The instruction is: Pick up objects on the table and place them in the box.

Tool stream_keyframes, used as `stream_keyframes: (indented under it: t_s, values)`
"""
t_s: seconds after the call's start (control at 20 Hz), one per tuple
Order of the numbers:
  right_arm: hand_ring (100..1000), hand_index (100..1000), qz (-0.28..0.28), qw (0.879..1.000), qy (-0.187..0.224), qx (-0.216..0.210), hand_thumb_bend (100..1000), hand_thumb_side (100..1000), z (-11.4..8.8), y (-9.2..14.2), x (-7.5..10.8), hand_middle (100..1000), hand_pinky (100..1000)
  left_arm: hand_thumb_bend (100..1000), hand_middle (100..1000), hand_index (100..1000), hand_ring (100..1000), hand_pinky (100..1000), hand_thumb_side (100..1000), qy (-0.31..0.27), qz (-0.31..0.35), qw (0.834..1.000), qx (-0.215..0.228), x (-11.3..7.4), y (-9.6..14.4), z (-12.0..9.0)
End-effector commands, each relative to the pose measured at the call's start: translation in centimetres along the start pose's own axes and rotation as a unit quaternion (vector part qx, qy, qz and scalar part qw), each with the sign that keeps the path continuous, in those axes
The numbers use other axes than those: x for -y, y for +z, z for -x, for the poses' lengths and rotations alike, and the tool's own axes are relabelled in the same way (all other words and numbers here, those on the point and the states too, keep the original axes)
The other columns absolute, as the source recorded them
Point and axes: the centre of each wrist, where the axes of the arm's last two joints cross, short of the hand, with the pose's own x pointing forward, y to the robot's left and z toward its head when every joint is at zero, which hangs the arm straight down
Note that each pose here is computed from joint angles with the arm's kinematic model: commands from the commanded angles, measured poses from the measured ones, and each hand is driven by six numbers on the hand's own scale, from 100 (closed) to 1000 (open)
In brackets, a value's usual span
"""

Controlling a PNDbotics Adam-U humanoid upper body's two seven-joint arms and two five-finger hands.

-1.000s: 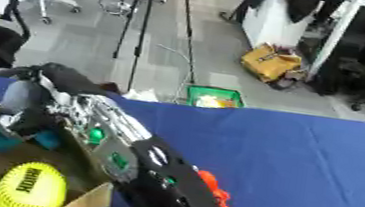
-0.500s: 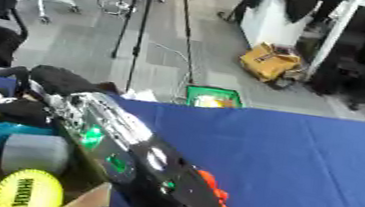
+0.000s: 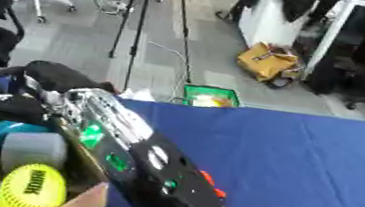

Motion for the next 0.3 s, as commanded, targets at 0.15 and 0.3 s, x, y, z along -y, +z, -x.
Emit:
stream_keyframes:
  t_s: [0.15,0.3]
  values:
    - [805,772,0.07,0.997,-0.011,0.017,100,1000,-0.3,1.2,2.8,791,818,100,969,864,913,1000,824,-0.005,-0.012,1.0,0.01,-0.6,-0.4,-0.2]
    - [793,766,0.122,0.991,-0.027,0.039,100,1000,-0.5,3.1,4.6,784,793,100,971,875,914,1000,842,-0.009,-0.016,1.0,0.006,-0.7,-0.3,-0.1]
